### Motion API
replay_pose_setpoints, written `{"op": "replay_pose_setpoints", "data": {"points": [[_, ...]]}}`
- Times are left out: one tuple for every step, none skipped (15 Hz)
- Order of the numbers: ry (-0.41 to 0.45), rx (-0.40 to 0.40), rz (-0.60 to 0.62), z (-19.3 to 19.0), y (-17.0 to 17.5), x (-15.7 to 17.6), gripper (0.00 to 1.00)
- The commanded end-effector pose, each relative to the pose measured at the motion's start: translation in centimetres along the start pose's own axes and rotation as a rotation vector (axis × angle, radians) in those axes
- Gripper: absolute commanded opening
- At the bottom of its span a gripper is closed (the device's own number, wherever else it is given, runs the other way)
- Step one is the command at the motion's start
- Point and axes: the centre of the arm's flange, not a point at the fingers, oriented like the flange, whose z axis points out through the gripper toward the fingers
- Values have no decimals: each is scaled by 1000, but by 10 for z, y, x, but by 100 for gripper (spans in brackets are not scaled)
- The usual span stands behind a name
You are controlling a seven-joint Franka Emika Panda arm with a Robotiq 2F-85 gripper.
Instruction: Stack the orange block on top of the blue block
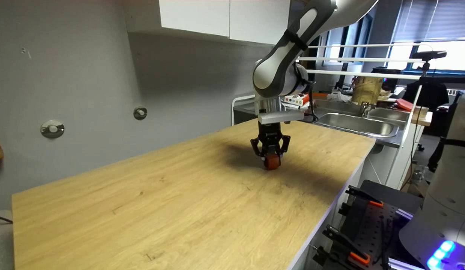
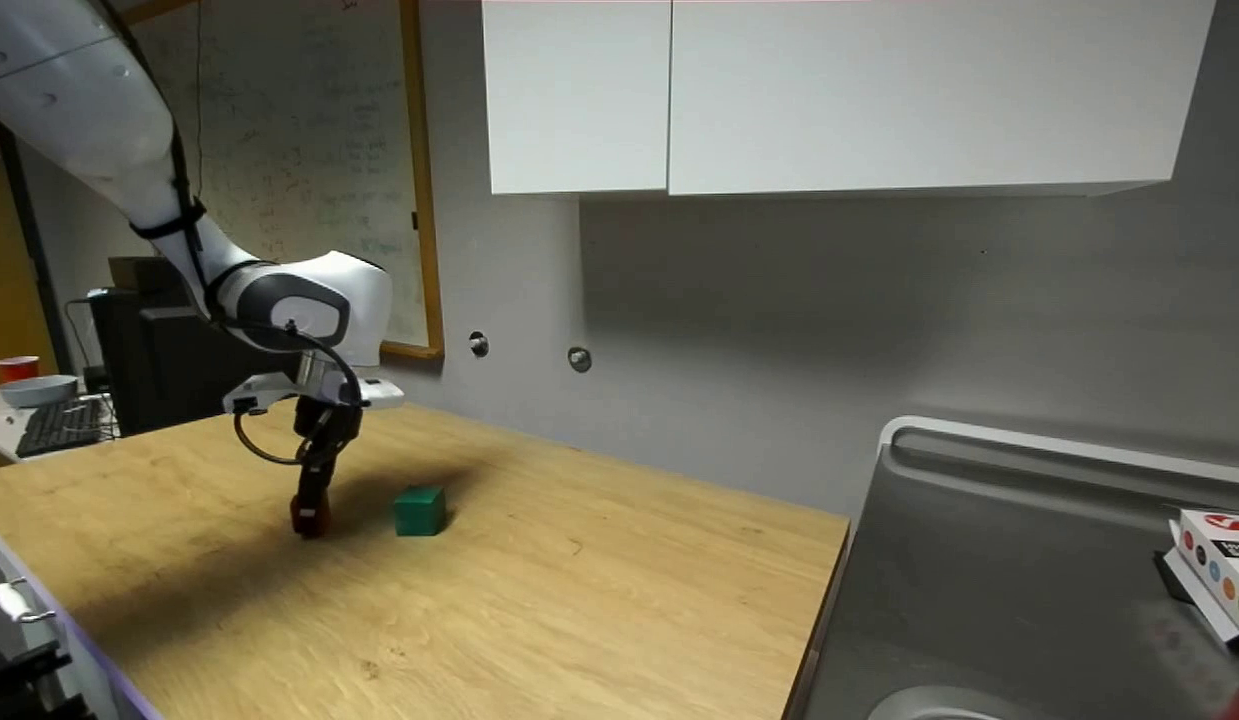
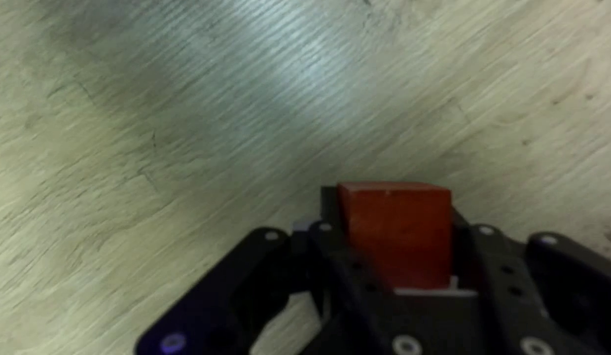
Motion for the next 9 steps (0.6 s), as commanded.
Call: {"op": "replay_pose_setpoints", "data": {"points": [[36, 62, 47, -35, 6, 29, 19], [48, 84, 62, -48, 10, 38, 19], [62, 106, 75, -60, 13, 47, 19], [77, 126, 88, -72, 17, 57, 19], [92, 145, 101, -84, 20, 68, 19], [106, 163, 113, -94, 24, 76, 19], [118, 179, 125, -103, 27, 84, 19], [130, 191, 134, -111, 31, 91, 19], [138, 200, 144, -117, 35, 96, 19]]}}
